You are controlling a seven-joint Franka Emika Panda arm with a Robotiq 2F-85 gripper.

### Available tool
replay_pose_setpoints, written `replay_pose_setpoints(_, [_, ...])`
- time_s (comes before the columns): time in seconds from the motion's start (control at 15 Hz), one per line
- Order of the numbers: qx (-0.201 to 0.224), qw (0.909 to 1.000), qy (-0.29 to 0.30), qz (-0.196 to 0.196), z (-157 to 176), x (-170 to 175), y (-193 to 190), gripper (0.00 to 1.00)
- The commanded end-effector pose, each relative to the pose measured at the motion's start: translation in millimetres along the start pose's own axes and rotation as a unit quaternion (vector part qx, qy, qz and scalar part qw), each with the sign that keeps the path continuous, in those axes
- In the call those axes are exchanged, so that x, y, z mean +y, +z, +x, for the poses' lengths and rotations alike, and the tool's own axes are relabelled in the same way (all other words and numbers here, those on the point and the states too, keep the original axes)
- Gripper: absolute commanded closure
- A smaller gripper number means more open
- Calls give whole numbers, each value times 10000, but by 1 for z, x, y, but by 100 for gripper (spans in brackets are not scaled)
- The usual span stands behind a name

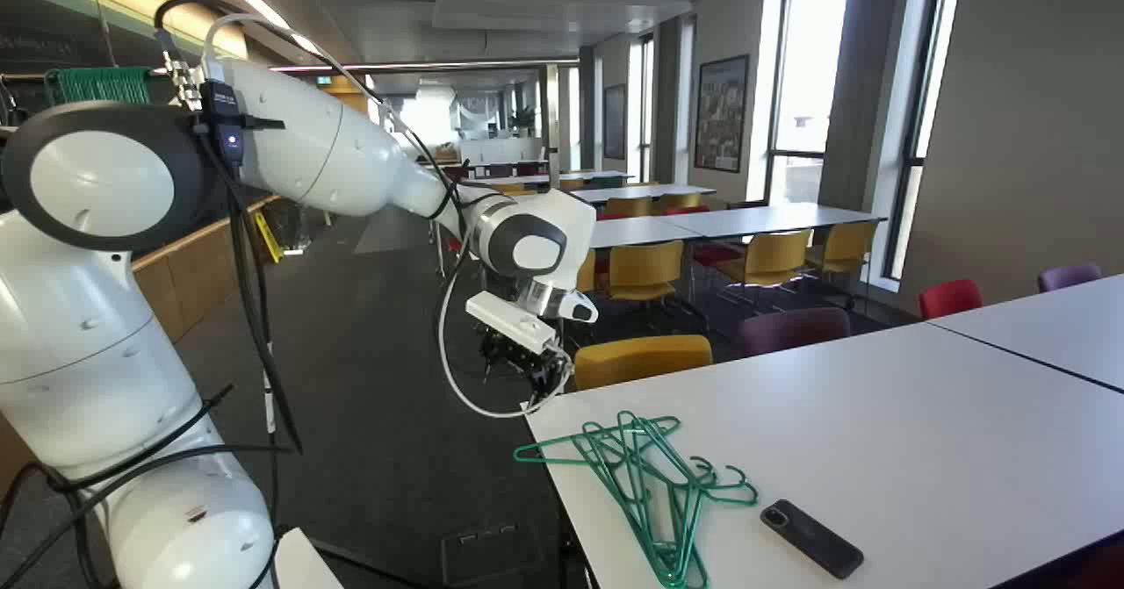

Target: Put one green hanger on the rail.

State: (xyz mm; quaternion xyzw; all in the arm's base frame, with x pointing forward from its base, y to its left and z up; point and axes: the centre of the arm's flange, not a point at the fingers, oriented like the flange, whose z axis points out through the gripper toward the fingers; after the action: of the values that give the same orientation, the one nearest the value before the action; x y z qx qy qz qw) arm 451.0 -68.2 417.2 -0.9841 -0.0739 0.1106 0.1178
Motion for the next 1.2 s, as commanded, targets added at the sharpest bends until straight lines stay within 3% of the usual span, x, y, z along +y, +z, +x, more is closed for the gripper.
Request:
replay_pose_setpoints(0.0, [-6,10000,2,0,0,0,1,0])
replay_pose_setpoints(0.27, [4,10000,-8,4,4,4,1,0])
replay_pose_setpoints(0.53, [-105,9981,-563,-238,27,25,-10,0])
replay_pose_setpoints(1.0, [-348,9717,-1983,-1237,77,52,-27,0])
replay_pose_setpoints(1.13, [-243,9670,-2217,-1234,89,47,-28,0])
